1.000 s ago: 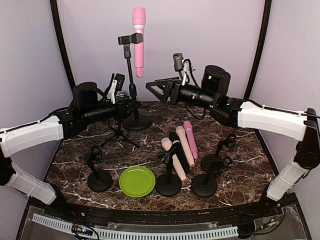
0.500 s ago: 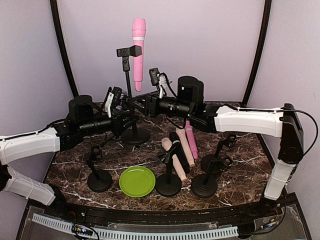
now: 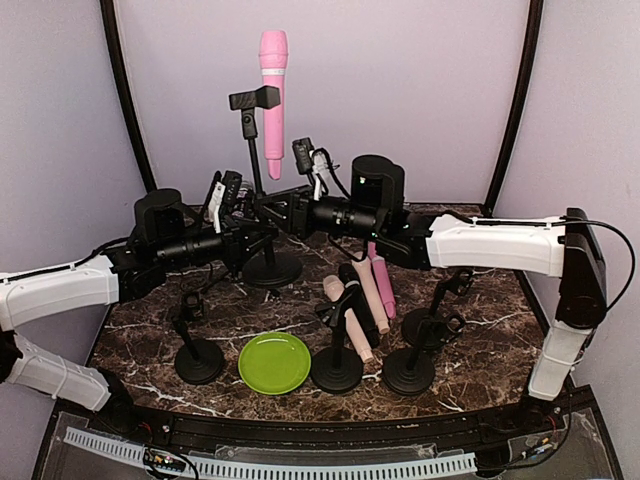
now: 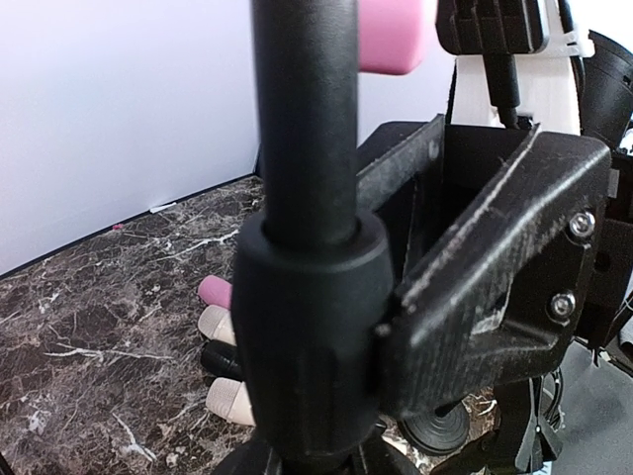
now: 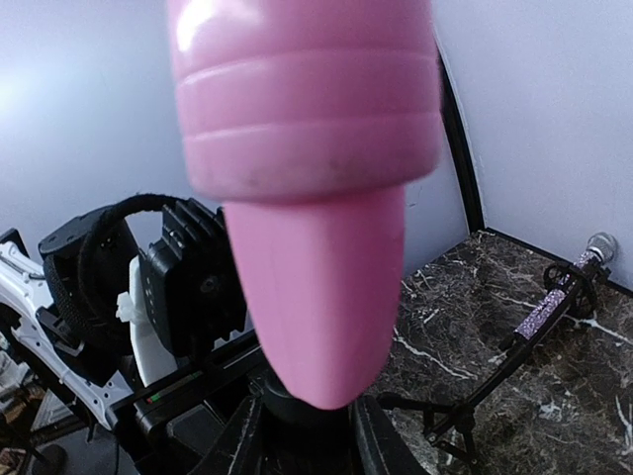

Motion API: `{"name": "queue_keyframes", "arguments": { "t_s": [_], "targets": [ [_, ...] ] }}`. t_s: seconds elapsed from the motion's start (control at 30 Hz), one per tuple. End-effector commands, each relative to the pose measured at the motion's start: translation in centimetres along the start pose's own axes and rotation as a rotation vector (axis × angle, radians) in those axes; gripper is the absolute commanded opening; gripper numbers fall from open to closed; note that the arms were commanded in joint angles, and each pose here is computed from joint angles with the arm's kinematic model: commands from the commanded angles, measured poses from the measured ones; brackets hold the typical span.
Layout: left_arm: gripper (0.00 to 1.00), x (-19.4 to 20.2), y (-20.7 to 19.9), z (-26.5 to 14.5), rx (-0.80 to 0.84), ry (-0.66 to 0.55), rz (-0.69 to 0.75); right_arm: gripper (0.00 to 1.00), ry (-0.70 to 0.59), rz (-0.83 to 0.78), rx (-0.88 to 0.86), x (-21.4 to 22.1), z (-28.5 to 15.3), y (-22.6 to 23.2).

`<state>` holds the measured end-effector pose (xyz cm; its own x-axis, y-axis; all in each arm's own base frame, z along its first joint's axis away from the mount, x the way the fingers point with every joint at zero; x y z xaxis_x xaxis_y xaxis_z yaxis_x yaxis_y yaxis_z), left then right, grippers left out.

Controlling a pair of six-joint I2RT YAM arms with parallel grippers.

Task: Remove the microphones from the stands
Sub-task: Unscrew the knob on the stand of the microphone stand.

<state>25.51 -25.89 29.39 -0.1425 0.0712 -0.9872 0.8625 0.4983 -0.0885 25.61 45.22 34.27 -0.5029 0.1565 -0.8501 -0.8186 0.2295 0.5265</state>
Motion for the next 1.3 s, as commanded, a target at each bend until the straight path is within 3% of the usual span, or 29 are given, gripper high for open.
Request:
{"name": "queue_keyframes", "arguments": {
  "t_s": [0.0,0.23,0.57,0.8,0.93,1.13,1.27],
  "targets": [
    [0.0,-3.4,-0.8,-0.8,0.046,-0.135,0.066,0.24,-0.041,-0.027,-0.047,-0.7,0.2,1.0],
    [0.0,-4.1,-1.7,-0.9,0.115,-0.147,0.101,0.13,-0.04,-0.045,-0.114,-1.4,-0.5,1.6],
    [0.0,-5.8,-5.0,-2.3,0.366,-0.22,0.18,0.13,0.027,-0.038,-0.411,-2.3,-3.7,3.3],
    [0.0,-5.8,-5.5,-2.4,0.414,-0.223,0.182,0.14,0.027,-0.051,-0.415,-2.4,-4.4,3.6],
    [0.0,-5.7,-4.8,-2.4,0.337,-0.222,0.177,0.24,-0.019,-0.057,-0.33,-2.6,-4.6,2.7],
    [0.0,-5.5,-3.1,-2.7,0.164,-0.228,0.178,0.53,-0.094,-0.046,-0.191,-2.4,-5.2,1.2],
    [0.0,-5.1,-1.9,-2.6,0.061,-0.204,0.164,0.61,-0.112,-0.041,-0.122,-1.5,-5.0,1.1]
  ]
}}
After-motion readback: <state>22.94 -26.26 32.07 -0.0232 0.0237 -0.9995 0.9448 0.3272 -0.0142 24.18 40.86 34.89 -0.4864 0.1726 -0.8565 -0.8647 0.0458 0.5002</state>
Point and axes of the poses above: each gripper's point midway between its finger pads, its own z axis out along the fingers, its own y axis along the line the jaws close on, x = y × z, the point moved 5 cm from there along -z, back along the fingers, and after that the axes turned 11 degrees about z, right-handed, at the moved point
